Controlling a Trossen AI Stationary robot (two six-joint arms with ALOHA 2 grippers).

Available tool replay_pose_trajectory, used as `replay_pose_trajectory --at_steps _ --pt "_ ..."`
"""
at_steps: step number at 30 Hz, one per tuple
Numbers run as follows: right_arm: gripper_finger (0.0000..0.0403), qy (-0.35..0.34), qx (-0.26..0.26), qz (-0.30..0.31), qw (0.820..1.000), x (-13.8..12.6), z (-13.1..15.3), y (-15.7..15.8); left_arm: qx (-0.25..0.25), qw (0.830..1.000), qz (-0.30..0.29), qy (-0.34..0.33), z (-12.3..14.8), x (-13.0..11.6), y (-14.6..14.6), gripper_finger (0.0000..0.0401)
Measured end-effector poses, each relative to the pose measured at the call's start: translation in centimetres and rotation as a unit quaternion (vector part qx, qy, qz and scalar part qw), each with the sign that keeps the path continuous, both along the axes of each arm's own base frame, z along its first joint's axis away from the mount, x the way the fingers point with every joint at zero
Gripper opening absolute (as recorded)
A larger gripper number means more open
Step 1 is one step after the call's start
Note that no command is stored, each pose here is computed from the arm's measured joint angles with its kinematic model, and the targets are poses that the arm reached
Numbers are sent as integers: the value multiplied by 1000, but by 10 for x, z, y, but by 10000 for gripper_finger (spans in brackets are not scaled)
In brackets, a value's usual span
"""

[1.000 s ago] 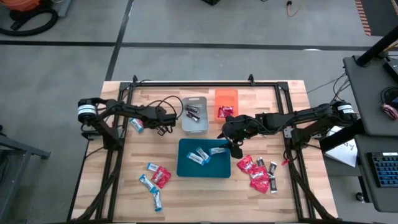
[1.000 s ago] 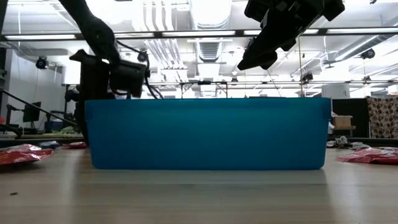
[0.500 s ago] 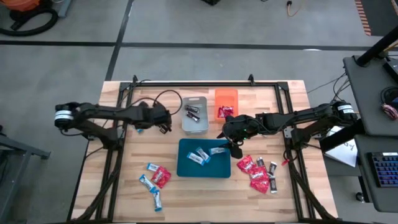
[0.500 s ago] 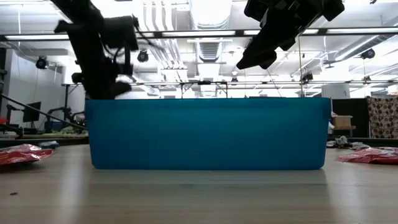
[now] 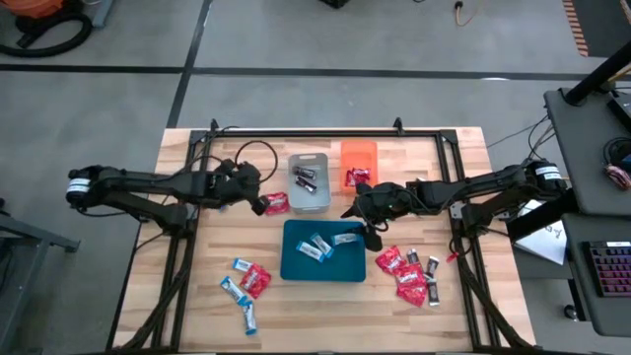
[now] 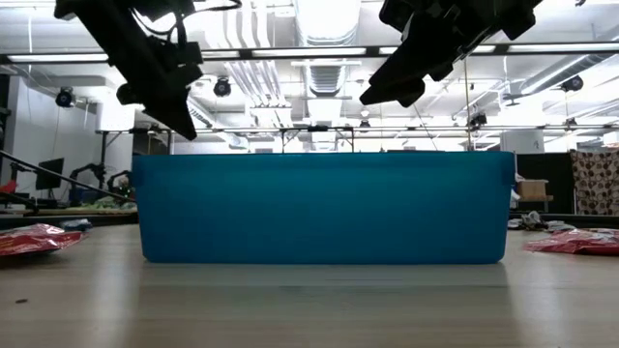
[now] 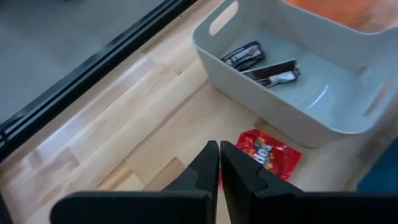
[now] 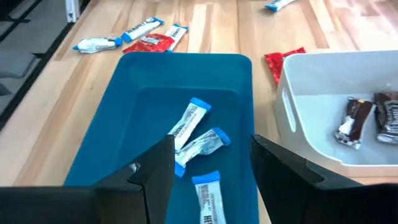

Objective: Sort candy
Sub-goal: Put the red chocolate into the orange bin

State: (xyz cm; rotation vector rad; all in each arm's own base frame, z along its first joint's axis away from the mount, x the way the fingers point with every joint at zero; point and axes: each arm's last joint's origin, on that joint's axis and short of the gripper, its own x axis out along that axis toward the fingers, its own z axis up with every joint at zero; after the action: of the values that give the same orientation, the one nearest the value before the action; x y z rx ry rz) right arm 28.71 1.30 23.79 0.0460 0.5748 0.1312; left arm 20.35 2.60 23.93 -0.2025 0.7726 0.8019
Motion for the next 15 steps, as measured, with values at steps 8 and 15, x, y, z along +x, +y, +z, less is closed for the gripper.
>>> replay_pose_trajectory --at_steps 8,15 --pt "194 -2 -6 -1 1000 0 -1 -1 -1 1000 -12 18 -6 4 -3 0" --pt "194 -2 -6 -1 1000 0 -1 -1 -5 998 -26 50 -17 9 -3 0"
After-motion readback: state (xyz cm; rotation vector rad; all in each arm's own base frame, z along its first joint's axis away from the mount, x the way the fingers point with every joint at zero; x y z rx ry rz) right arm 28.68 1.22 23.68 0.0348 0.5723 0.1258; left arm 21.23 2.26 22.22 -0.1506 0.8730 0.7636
